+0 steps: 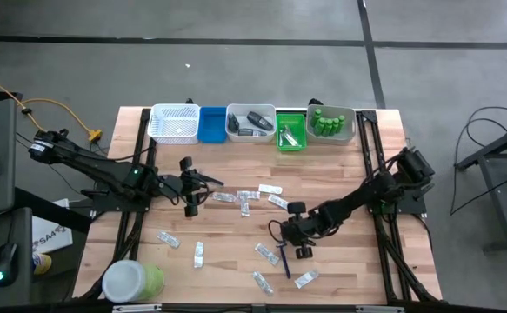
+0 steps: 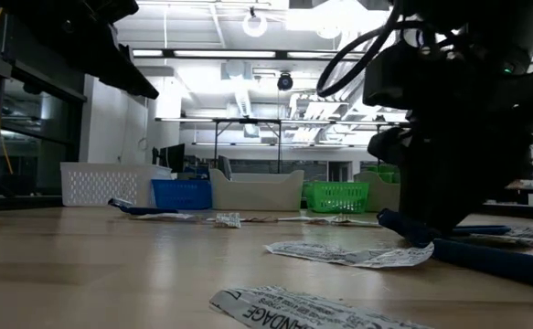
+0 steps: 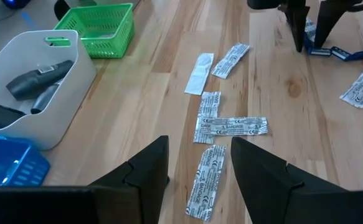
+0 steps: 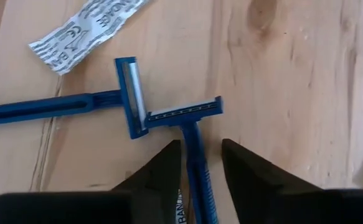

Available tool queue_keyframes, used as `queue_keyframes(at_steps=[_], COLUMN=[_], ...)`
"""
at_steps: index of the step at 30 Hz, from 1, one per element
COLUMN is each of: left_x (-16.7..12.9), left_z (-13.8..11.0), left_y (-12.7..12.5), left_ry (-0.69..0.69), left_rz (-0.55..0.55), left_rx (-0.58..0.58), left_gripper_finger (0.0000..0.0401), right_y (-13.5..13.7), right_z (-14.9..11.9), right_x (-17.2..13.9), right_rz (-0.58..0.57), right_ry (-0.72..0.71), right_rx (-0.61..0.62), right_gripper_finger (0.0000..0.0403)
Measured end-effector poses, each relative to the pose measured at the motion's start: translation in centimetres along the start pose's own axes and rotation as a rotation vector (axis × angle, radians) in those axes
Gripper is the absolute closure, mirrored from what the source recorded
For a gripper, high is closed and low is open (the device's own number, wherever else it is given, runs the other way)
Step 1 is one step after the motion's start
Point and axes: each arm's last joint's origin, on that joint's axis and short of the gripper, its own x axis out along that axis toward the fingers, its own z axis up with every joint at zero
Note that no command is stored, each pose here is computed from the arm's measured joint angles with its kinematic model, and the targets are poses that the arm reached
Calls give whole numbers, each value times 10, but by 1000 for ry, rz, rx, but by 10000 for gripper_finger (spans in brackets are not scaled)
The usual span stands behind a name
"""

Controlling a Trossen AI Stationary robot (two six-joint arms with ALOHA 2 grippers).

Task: Pick & Place Travel size toiletries
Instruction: Put the razor into the blue bin

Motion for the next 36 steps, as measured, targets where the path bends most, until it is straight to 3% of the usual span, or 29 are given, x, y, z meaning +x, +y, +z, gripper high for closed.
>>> queue_keyframes(at_steps=[7, 32, 36], left_x=[0, 0, 0], left_z=[0, 0, -1], left_y=[0, 0, 0], left_ry=[0, 2, 10], left_rz=[0, -6, -4], left_rx=[0, -14, -14], left_gripper_finger=[228, 228, 228], right_y=[-9, -50, -51], right_z=[2, 20, 19], right_x=[1, -20, -20], right_rz=[41, 21, 65], right_ry=[21, -87, -60], right_rx=[42, 127, 141], right_gripper_finger=[381, 401, 402])
